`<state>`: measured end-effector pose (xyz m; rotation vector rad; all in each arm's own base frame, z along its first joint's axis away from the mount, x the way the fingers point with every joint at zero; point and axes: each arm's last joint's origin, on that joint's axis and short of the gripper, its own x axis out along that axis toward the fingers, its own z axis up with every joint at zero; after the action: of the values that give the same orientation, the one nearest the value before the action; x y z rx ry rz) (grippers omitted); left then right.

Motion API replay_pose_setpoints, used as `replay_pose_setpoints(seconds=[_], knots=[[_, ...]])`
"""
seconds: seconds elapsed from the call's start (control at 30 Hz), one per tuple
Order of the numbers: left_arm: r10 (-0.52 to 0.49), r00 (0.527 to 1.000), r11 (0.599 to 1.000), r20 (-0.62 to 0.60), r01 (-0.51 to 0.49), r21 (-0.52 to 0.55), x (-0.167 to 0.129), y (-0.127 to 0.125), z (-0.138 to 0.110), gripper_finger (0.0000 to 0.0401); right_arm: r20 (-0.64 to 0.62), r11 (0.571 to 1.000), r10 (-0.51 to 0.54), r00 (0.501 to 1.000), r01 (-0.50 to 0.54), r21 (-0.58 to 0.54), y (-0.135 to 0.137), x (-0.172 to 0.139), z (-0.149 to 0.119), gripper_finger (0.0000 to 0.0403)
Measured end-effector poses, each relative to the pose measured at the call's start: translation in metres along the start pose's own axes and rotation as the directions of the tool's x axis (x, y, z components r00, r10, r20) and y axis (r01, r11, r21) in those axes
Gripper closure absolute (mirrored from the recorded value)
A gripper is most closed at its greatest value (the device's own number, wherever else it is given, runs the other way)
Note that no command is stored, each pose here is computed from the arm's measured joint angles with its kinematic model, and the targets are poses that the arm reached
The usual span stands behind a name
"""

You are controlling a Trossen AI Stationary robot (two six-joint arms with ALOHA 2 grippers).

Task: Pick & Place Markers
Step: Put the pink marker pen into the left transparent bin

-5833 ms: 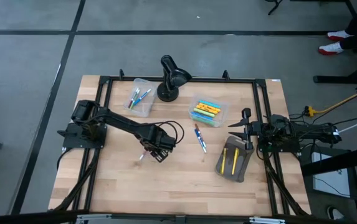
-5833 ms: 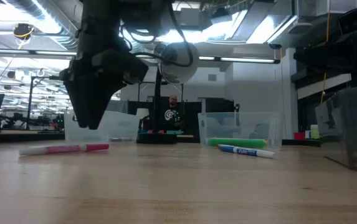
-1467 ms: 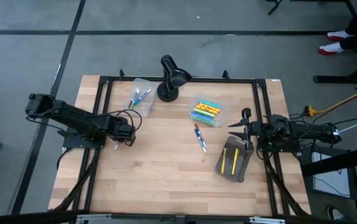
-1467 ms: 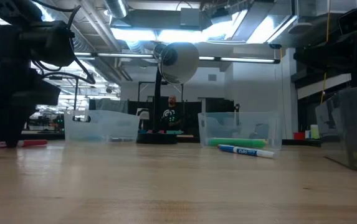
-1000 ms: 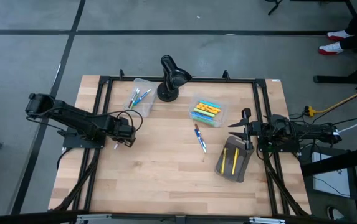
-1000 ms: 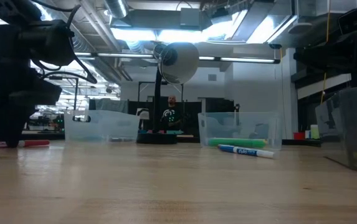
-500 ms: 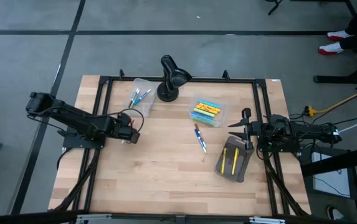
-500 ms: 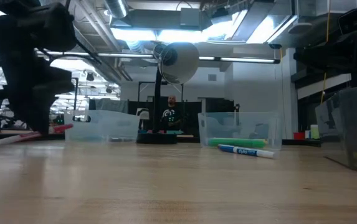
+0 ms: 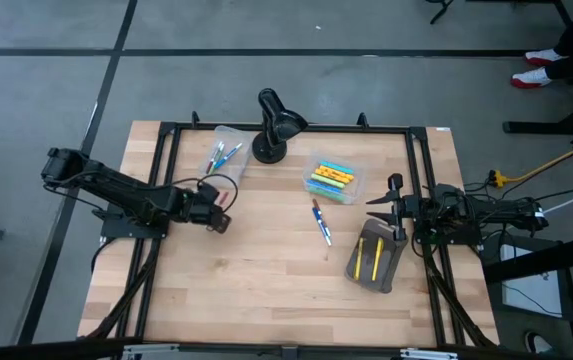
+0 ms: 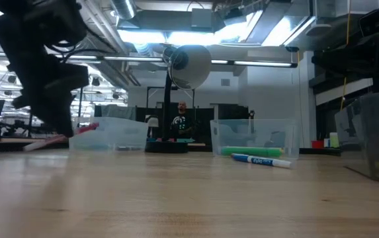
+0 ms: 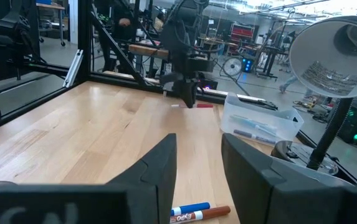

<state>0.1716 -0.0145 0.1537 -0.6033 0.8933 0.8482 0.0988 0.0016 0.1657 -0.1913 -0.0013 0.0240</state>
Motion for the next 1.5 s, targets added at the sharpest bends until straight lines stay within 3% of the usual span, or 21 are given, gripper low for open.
replay_pose_setpoints(seconds=[0.4,0.67,0.93,1.1,1.3,1.5], knots=[[-0.204,0.962,0.96,0.181,0.161,0.228,-0.002,-0.022,0.021,0.0372,0.0,1.0,0.0,1.0,0.0,0.0,0.0,0.0,0.0,0.0276],[-0.346,0.883,0.919,0.318,0.25,0.305,-0.007,-0.034,0.043,0.0372,0.0,1.0,0.0,1.0,0.0,0.0,0.0,0.0,0.0,0.0276],[-0.403,0.779,0.9,0.48,0.244,0.36,-0.013,-0.037,0.069,0.0372,0.0,1.0,0.0,1.0,0.0,0.0,0.0,0.0,0.0,0.0276],[-0.343,0.726,0.931,0.596,0.176,0.321,-0.015,-0.031,0.086,0.0372,0.0,1.0,0.0,1.0,0.0,0.0,0.0,0.0,0.0,0.0276],[-0.206,0.682,0.976,0.702,0.091,0.199,-0.015,-0.02,0.102,0.0372,0.0,1.0,0.0,1.0,0.0,0.0,0.0,0.0,0.0,0.0276],[-0.06,0.648,0.991,0.759,-0.054,0.123,-0.014,-0.009,0.113,0.0372,0.0,1.0,0.0,1.0,0.0,0.0,0.0,0.0,0.0,0.0276]])
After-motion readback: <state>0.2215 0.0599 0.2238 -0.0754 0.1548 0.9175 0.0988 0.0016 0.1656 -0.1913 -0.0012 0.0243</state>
